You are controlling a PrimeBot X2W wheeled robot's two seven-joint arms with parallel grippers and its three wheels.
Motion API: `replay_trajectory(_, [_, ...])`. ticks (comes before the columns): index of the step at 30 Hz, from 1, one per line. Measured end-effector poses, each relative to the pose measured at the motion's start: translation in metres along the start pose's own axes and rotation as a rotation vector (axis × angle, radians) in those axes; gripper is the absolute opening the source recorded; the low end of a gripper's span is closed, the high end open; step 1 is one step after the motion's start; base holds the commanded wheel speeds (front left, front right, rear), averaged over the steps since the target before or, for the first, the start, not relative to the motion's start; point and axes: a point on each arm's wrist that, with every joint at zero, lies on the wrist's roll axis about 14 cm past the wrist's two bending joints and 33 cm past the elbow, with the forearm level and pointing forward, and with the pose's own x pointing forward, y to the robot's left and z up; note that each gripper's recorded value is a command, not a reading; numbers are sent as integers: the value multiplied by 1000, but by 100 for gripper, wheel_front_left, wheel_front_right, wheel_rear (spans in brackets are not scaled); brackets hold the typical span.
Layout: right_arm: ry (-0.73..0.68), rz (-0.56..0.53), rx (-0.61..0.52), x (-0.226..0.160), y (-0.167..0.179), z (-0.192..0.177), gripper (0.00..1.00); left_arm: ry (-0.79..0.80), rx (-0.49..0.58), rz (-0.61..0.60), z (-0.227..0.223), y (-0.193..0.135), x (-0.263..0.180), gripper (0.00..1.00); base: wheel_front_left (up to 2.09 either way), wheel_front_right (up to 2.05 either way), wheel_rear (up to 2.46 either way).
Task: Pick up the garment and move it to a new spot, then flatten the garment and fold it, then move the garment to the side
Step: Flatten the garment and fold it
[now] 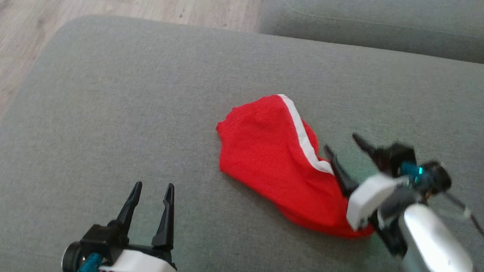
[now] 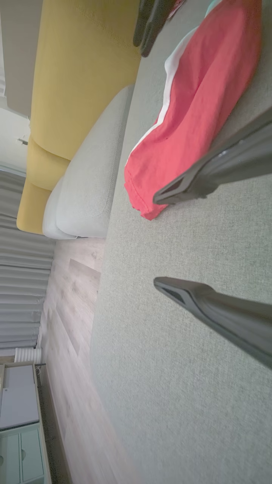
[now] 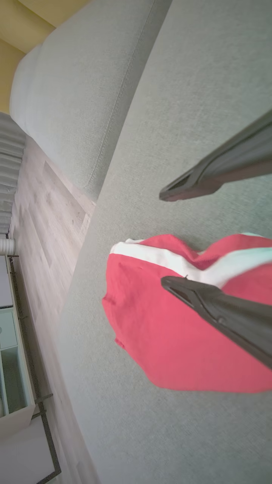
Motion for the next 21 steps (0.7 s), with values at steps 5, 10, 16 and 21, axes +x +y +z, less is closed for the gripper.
replay_trajectory(5, [52, 18, 24, 36, -8, 20, 100, 16, -14, 28, -5, 6, 0, 100, 0, 0, 0])
replay_trajectory(10, [137, 65, 49, 72, -1, 22, 100, 19, -24, 67, -6, 16, -1, 100, 0, 0, 0])
replay_trajectory(16, [288, 114, 113, 93, 14, -12, 100, 36, -31, 124, -13, 29, -7, 100, 0, 0, 0])
replay_trajectory(21, [356, 122, 140, 101, 19, -29, 100, 44, -33, 154, -17, 36, -11, 100, 0, 0, 0])
